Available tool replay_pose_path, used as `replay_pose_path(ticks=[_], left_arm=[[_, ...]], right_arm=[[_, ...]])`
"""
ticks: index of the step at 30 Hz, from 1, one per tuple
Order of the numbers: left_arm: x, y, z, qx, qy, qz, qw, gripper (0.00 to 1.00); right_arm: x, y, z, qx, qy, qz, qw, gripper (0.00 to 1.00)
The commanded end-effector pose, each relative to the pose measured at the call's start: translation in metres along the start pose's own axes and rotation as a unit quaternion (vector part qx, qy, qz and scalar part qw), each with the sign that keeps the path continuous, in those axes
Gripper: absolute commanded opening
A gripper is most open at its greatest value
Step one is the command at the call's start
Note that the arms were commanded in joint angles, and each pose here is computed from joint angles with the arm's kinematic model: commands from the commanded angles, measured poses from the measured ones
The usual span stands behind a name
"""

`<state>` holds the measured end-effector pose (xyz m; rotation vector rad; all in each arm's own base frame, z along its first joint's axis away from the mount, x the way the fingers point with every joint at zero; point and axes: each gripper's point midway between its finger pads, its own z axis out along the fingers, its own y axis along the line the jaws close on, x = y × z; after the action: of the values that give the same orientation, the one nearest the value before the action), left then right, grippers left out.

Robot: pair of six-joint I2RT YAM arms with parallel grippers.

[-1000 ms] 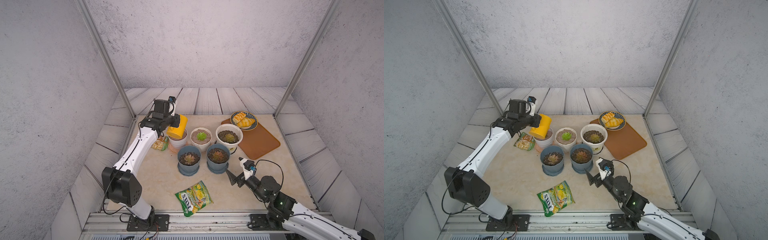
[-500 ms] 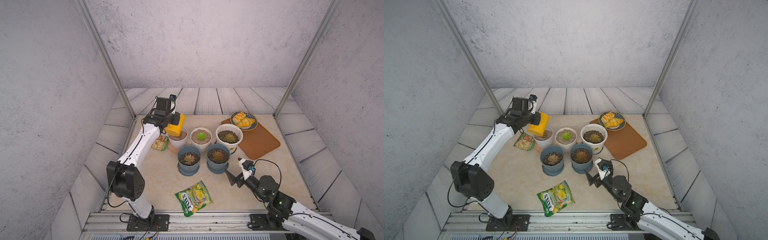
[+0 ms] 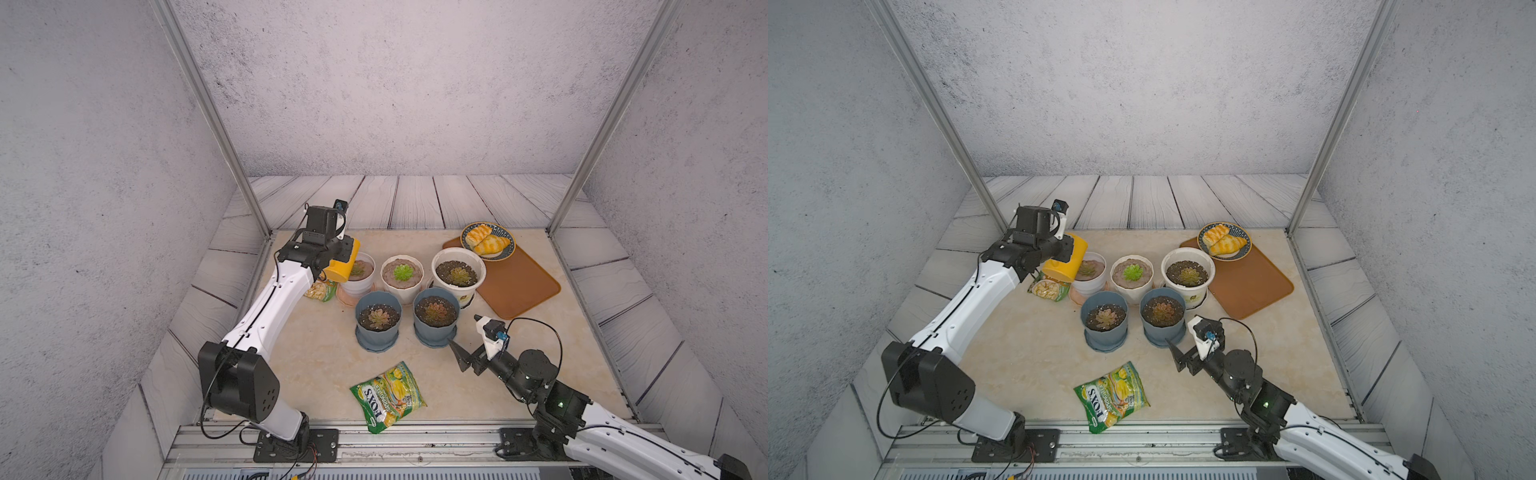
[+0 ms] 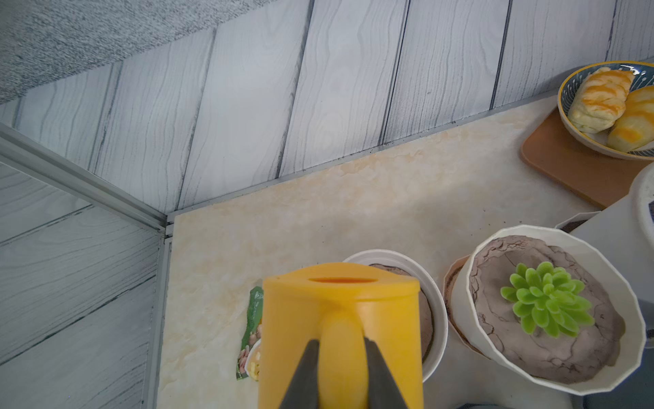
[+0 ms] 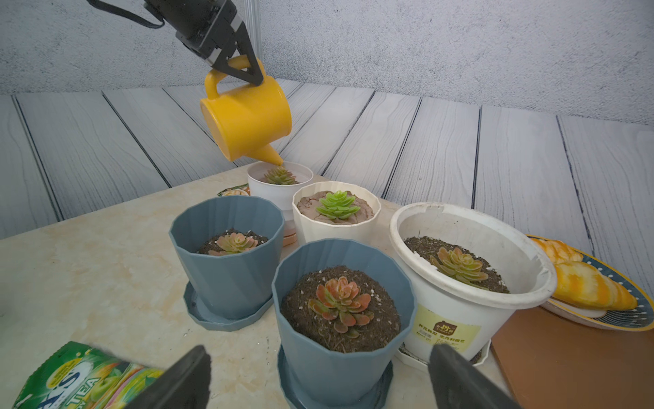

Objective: Water the succulent around the soil edge
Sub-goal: Water the soil of the potted plant with water.

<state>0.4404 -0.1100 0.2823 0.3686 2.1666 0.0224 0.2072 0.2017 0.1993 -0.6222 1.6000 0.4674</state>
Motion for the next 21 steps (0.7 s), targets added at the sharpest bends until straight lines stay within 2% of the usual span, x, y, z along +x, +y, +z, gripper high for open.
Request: replay_pose_path(ticks=[1,6,10,12,14,17,21], left_arm=[[-0.013,0.009,-0.019,-0.015,-0.036,0.000,0.999,0.00],[-0.013,0.008,-0.037,-0.010,-0.063,-0.011,0.998,0.00],[-0.026,0.010,-0.061,-0.010,-0.130,-0.015,0.991,0.00],[-0.036,0.015,-0.087,-0.016,-0.176,-0.030,0.984,0.00],[-0.041,0.014,-0.111,-0.005,-0.231,-0.054,0.971,0.00],[-0.047,0.004,-0.159,0.043,-0.322,-0.081,0.942,0.00],[-0.032,-0.015,-0.210,0.121,-0.385,-0.116,0.907,0.00]], right_arm=[[-0.016,0.003,0.000,-0.009,-0.014,-0.004,1.000,0.99],[-0.015,0.004,0.001,-0.010,-0.013,-0.006,1.000,0.99],[-0.019,0.008,-0.001,-0.023,-0.019,-0.005,1.000,0.99],[-0.022,0.011,-0.002,-0.032,-0.024,-0.003,0.999,0.99],[-0.024,0.013,-0.003,-0.039,-0.029,0.000,0.999,0.99],[-0.029,0.013,-0.004,-0.040,-0.037,0.010,0.998,0.99],[-0.057,0.002,-0.013,-0.019,-0.072,0.059,0.996,0.99]])
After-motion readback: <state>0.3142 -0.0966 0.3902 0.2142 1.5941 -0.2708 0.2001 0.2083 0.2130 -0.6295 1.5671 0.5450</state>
